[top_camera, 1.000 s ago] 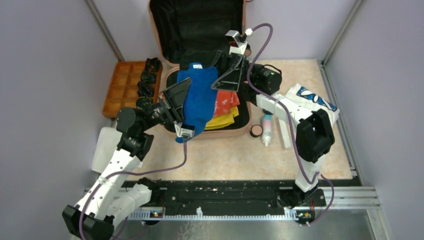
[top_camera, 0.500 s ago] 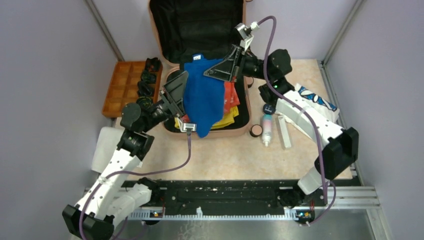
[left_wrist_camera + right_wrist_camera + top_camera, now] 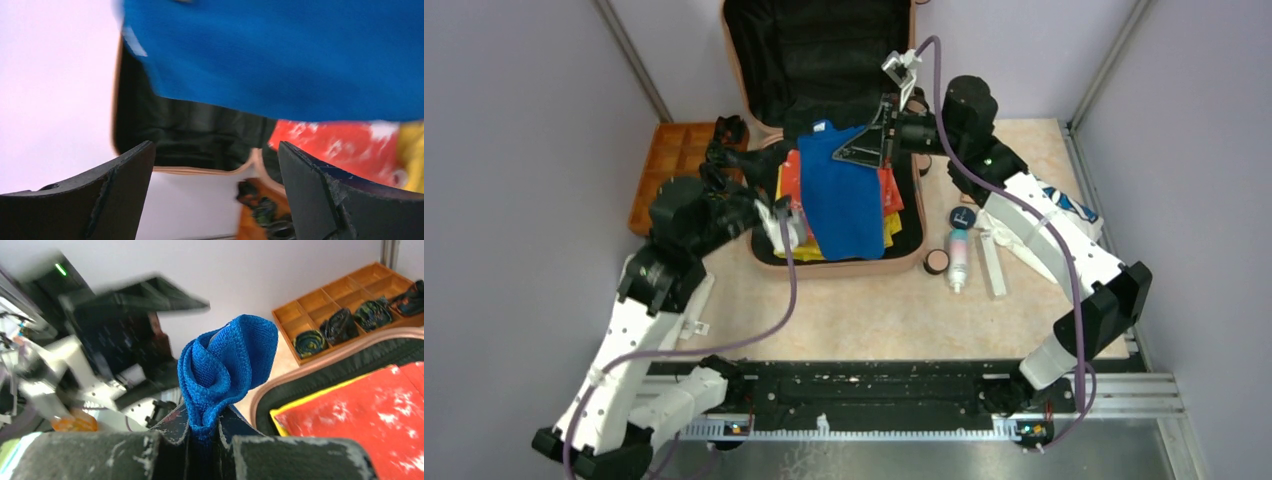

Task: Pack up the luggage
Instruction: Place the clothes in the luggage.

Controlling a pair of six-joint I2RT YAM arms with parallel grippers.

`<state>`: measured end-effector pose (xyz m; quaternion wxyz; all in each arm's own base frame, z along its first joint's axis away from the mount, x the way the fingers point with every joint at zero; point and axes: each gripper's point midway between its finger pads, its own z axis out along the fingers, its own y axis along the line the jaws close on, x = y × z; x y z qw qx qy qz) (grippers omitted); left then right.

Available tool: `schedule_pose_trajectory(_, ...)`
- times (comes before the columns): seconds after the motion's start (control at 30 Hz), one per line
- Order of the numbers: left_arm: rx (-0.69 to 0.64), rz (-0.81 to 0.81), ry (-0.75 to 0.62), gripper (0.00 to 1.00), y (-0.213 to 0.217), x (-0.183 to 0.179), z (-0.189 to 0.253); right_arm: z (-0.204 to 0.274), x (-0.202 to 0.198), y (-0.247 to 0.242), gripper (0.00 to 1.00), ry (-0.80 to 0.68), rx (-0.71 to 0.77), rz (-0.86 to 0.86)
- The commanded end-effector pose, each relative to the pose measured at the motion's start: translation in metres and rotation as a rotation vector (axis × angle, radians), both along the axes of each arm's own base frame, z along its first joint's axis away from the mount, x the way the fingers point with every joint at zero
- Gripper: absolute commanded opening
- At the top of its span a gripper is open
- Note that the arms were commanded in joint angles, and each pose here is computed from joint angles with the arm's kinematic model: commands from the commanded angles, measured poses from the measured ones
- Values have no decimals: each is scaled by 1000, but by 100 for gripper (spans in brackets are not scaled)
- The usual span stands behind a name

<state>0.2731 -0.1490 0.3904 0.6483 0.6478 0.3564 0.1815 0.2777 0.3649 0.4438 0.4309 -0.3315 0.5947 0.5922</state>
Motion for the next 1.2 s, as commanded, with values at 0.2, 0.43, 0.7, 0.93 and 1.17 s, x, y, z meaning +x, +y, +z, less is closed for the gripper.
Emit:
schedule_pose_trajectory(0.2, -576, -118, 1065, 98, -60, -54, 20, -7, -23, 9, 0, -117, -82, 132)
schedule_pose_trajectory(0.43, -630, -215, 1246, 98, -69, -66, 21, 10, -69, -4, 0, -155, -21, 322)
schedule_pose_trajectory(0.7, -700, -241, 1501, 98, -39, -46, 10, 32, -98, -17, 0, -212, 42, 430)
schedule_pose_trajectory(0.93, -662, -523, 1502, 99, -44, -85, 45, 28, -86, -7, 0, -177, 44, 404)
schedule_pose_trajectory(1.17, -593, -614, 1566, 99, -40, -114, 41, 24, -75, 1, 0, -161, 40, 393)
